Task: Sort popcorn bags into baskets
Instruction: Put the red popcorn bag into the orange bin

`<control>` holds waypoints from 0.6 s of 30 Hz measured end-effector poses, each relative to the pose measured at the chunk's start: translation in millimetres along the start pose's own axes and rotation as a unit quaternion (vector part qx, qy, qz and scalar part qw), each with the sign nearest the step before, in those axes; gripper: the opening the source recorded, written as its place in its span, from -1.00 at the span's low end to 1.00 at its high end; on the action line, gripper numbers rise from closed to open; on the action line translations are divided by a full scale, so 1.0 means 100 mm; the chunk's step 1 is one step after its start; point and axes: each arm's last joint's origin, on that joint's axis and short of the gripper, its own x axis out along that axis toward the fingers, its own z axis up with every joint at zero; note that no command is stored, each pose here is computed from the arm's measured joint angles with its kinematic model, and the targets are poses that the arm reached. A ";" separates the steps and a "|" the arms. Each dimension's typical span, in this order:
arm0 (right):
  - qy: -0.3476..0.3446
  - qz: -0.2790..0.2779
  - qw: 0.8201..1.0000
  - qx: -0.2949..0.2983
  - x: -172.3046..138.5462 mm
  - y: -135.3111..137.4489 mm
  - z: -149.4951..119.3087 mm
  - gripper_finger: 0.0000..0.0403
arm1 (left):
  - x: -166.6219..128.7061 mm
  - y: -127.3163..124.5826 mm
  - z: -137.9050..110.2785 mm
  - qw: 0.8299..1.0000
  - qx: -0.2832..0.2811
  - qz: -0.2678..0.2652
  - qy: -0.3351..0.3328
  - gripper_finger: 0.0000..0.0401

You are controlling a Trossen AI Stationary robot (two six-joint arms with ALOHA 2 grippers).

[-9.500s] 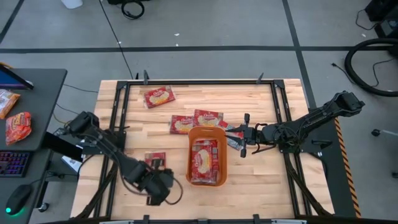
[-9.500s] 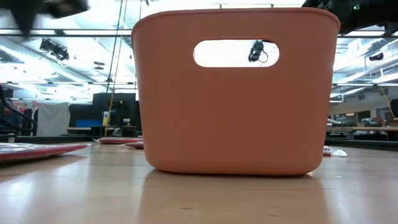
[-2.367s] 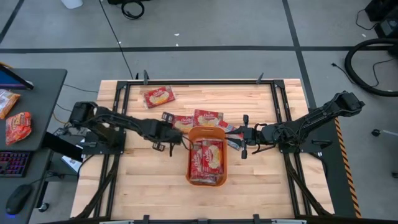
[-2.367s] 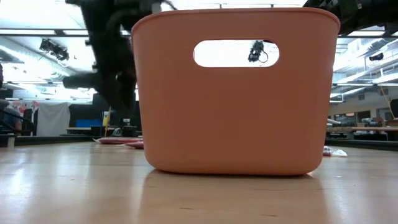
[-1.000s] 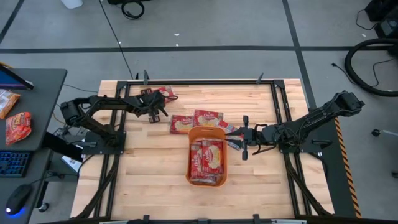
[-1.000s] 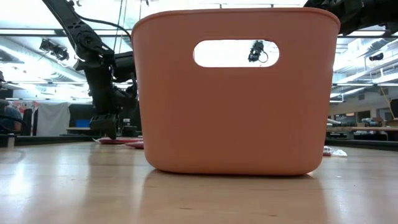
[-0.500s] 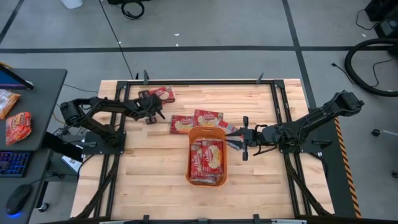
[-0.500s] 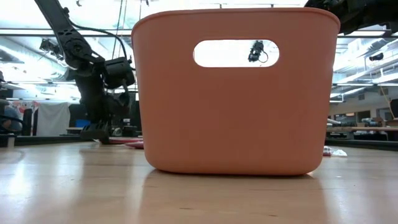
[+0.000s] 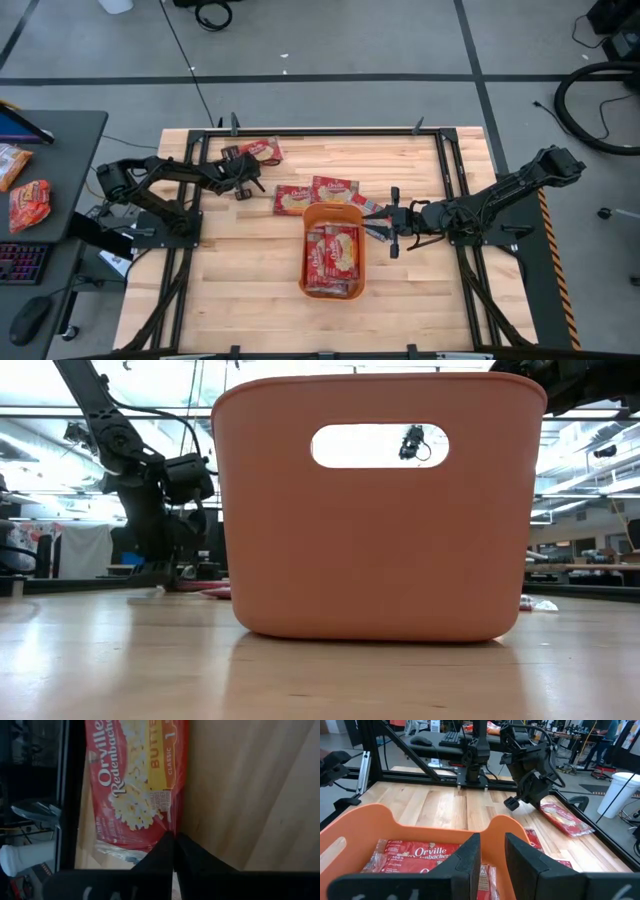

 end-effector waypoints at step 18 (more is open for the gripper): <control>0.040 -0.115 0.992 -0.034 0.25 0.15 0.02 -0.54 | -0.88 0.08 0.57 0.992 -0.006 -0.083 -0.094 -0.98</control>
